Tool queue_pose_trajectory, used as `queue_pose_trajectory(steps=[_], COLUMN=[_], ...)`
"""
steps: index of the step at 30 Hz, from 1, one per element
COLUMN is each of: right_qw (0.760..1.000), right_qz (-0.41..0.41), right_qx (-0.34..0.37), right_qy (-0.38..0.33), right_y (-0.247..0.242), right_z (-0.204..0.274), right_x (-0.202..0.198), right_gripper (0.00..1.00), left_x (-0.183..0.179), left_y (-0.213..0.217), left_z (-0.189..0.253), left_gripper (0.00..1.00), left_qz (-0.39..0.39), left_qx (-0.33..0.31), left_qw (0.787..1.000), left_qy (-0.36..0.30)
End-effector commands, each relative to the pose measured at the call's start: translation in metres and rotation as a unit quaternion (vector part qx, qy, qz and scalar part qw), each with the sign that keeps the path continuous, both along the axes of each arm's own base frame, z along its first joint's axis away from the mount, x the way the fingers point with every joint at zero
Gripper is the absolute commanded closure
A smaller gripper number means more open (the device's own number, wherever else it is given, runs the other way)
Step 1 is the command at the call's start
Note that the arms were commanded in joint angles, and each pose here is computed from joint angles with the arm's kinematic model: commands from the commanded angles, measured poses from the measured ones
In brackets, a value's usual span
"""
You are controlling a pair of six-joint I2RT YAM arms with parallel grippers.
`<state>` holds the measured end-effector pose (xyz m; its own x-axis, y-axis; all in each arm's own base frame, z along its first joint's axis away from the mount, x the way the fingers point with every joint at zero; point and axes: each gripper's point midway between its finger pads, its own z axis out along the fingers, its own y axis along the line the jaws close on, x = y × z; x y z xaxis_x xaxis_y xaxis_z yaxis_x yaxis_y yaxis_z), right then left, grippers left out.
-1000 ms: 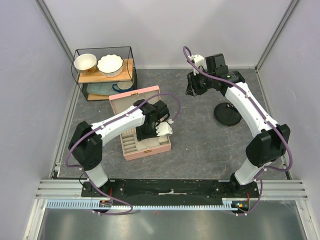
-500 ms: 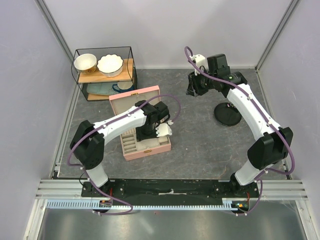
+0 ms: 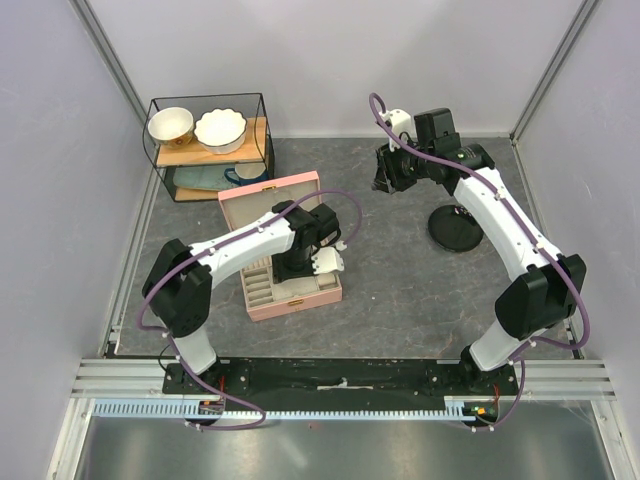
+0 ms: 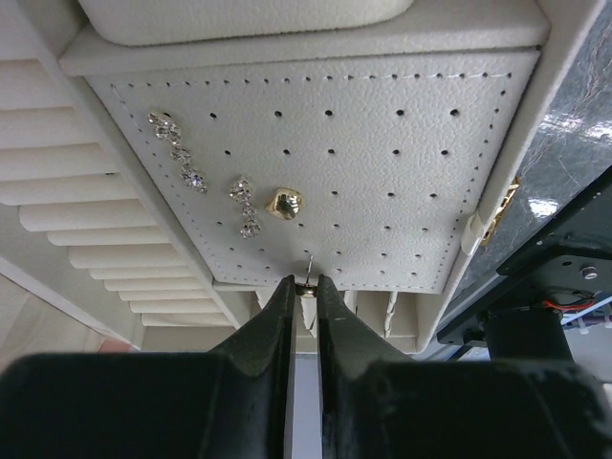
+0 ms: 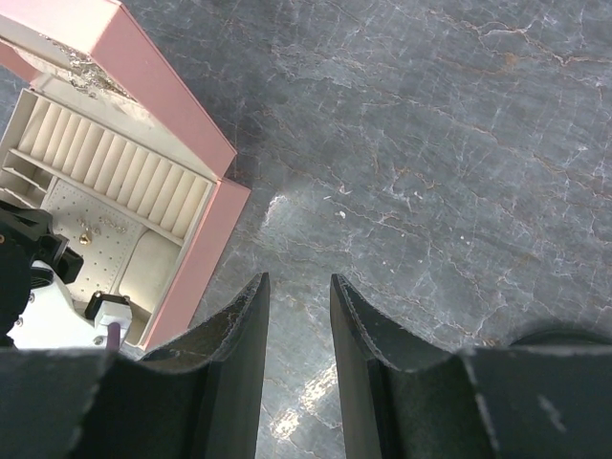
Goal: Organize the mixed jewelry
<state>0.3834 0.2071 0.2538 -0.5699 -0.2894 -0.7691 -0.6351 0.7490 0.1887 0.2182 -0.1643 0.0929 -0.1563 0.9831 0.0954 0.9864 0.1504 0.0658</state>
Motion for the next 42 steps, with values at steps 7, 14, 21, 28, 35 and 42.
queue_pose_trajectory(steps=[7,14,21,28,35,42], right_qw=[0.999,0.999,0.999,0.999,0.999,0.999], right_qz=[0.013,0.013,0.013,0.012,0.013,0.012], right_qx=[0.013,0.014,0.013,0.012,0.013,0.012], right_qy=[-0.031,-0.031,-0.033,-0.034,-0.034,-0.033], right_y=[0.003,0.002,0.002,0.001,0.001,0.001], right_z=[0.018,0.018,0.018,0.018,0.019,0.018], right_x=[-0.003,-0.003,-0.004,-0.004,-0.004,-0.003], right_gripper=[0.61,0.60,0.61,0.61,0.60,0.61], left_x=[0.012,0.011,0.009,0.006,0.003,0.006], left_y=[-0.012,-0.009,-0.006,-0.002,-0.001,-0.004], left_z=[0.007,0.006,0.002,-0.001,-0.004,-0.004], left_gripper=[0.98,0.98,0.98,0.98,0.98,0.99], left_qz=[-0.009,-0.009,-0.009,-0.011,-0.010,-0.010], left_qx=[-0.014,-0.011,-0.006,0.000,0.003,0.000], left_qw=[1.000,1.000,1.000,1.000,1.000,1.000], left_qy=[-0.021,-0.020,-0.017,-0.012,-0.006,-0.009])
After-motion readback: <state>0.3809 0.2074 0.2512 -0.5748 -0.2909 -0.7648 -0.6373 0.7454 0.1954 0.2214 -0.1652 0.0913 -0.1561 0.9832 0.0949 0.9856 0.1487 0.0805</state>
